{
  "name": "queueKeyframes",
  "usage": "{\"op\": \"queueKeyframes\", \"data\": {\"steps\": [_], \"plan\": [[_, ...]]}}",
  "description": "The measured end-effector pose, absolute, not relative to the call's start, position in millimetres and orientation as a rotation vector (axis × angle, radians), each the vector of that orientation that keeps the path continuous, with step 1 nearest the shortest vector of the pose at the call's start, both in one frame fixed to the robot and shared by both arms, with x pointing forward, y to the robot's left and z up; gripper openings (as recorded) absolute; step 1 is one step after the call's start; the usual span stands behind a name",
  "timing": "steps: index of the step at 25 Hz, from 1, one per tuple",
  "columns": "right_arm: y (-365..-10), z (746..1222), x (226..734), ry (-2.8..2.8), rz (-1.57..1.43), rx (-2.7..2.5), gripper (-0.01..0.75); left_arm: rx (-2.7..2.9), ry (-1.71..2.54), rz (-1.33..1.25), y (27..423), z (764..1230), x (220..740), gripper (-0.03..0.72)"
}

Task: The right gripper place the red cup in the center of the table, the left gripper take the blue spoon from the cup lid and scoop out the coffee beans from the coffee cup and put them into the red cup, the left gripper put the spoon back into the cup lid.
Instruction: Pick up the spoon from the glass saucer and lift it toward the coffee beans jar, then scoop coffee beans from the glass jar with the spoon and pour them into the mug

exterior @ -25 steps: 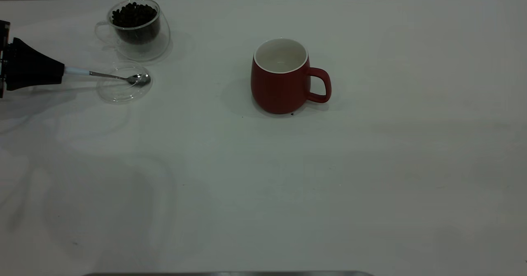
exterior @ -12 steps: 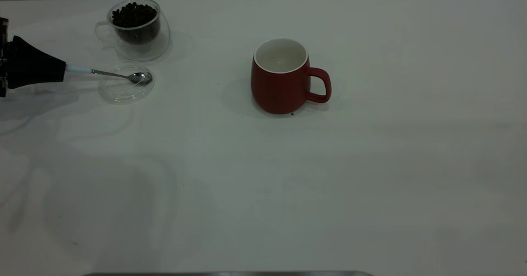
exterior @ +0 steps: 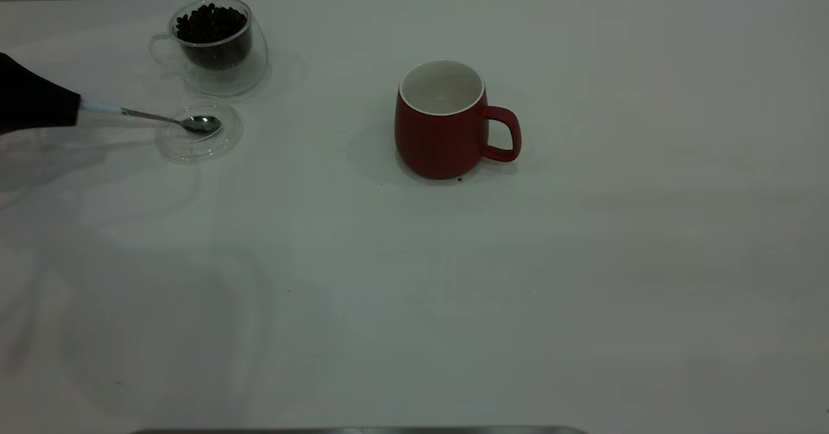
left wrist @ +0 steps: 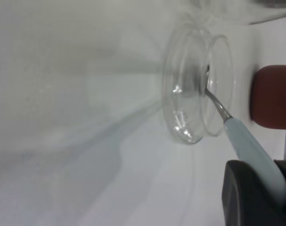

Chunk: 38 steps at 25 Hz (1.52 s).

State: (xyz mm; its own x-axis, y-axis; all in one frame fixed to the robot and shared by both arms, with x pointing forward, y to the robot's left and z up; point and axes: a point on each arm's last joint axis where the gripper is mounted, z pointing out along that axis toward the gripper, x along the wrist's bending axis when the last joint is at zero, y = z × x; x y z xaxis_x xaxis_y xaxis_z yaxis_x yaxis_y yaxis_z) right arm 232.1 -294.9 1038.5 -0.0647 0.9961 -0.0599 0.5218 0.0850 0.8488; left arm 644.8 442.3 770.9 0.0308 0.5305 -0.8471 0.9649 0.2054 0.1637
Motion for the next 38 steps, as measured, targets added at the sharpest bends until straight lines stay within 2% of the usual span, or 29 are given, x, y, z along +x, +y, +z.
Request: {"op": "queueKeyframes", "data": {"steps": [13,27,38], "plan": [[-295,1039,232,1.675,0.872,1.518,0.546,1.443,1.629,-0.588,450,802,649,0.126],[-295,1039,232,1.675,0.872,1.518,0.546,1.337,1.715,-0.55,454,871,658,0.126],[-295,1039,232,1.675,0.872,1.518,0.546,1.463,1.616,-0.615,392,877,681,0.126]]}}
